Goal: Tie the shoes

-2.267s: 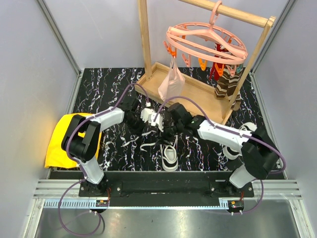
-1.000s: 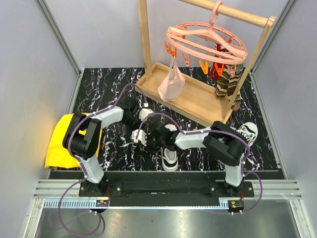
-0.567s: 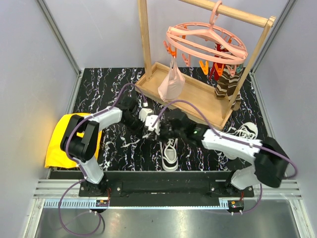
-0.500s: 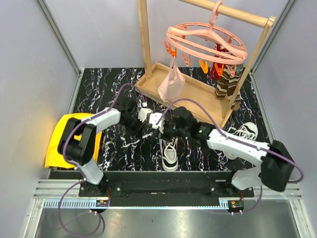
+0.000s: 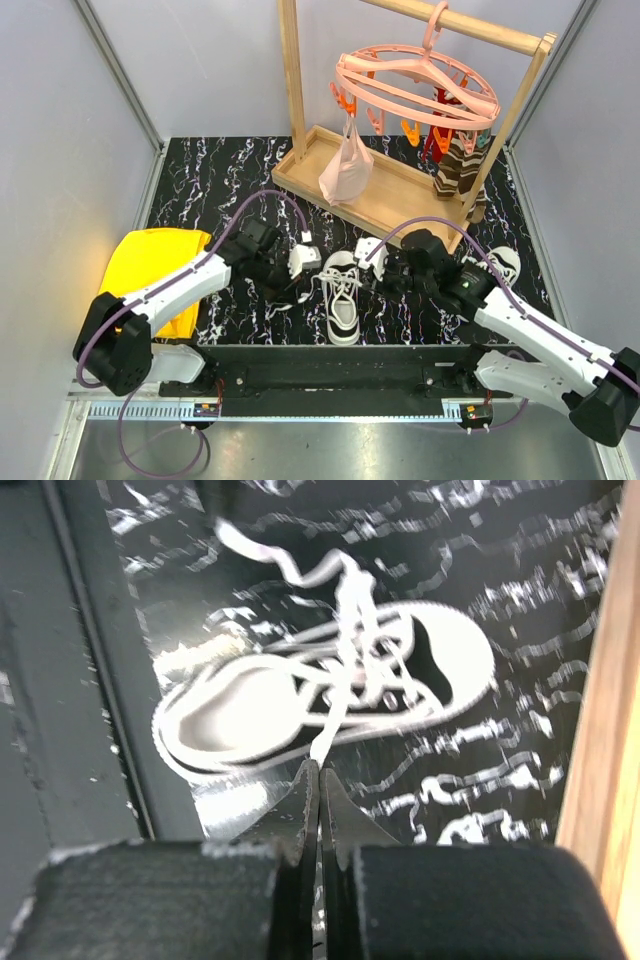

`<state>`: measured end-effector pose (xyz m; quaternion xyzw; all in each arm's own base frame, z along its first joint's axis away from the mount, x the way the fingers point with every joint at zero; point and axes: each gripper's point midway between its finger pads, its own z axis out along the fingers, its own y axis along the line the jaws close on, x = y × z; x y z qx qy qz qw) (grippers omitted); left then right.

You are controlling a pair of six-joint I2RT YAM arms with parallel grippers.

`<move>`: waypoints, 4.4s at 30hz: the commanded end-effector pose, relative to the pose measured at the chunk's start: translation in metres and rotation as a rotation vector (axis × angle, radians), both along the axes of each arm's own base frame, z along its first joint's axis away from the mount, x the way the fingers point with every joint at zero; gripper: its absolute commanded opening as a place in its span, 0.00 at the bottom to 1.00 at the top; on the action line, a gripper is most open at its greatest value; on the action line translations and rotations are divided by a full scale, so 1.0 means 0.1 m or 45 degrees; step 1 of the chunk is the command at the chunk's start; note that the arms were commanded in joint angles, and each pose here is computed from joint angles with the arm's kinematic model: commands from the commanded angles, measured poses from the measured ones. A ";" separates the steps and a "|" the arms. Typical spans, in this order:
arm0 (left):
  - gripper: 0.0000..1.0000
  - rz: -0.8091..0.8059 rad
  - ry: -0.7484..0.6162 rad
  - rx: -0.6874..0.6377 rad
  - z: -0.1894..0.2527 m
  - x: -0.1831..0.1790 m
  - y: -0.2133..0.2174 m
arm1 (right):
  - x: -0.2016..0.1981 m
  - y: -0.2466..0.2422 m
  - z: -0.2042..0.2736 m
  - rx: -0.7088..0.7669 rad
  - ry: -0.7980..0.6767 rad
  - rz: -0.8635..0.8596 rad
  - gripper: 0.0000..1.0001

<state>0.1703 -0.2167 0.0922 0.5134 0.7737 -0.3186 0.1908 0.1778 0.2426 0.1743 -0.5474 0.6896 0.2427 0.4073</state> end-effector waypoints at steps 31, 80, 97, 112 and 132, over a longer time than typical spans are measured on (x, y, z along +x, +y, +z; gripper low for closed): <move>0.54 -0.235 -0.666 -0.297 0.54 0.00 -0.46 | 0.01 -0.15 0.10 0.051 -0.047 -0.031 0.00; 0.22 -0.613 -1.014 -0.503 0.81 -0.08 -1.53 | -0.08 0.07 0.19 0.198 0.136 -0.032 0.00; 0.11 -0.580 -1.041 -0.380 0.68 0.03 -1.47 | -0.06 0.12 0.25 0.221 0.153 -0.034 0.00; 0.00 0.226 -0.427 -0.664 0.98 0.47 -1.32 | 0.28 -0.19 0.55 0.359 0.082 -0.463 0.67; 0.05 0.970 0.168 -0.803 0.91 0.82 -1.20 | 0.59 0.36 0.28 0.703 0.311 -0.510 0.53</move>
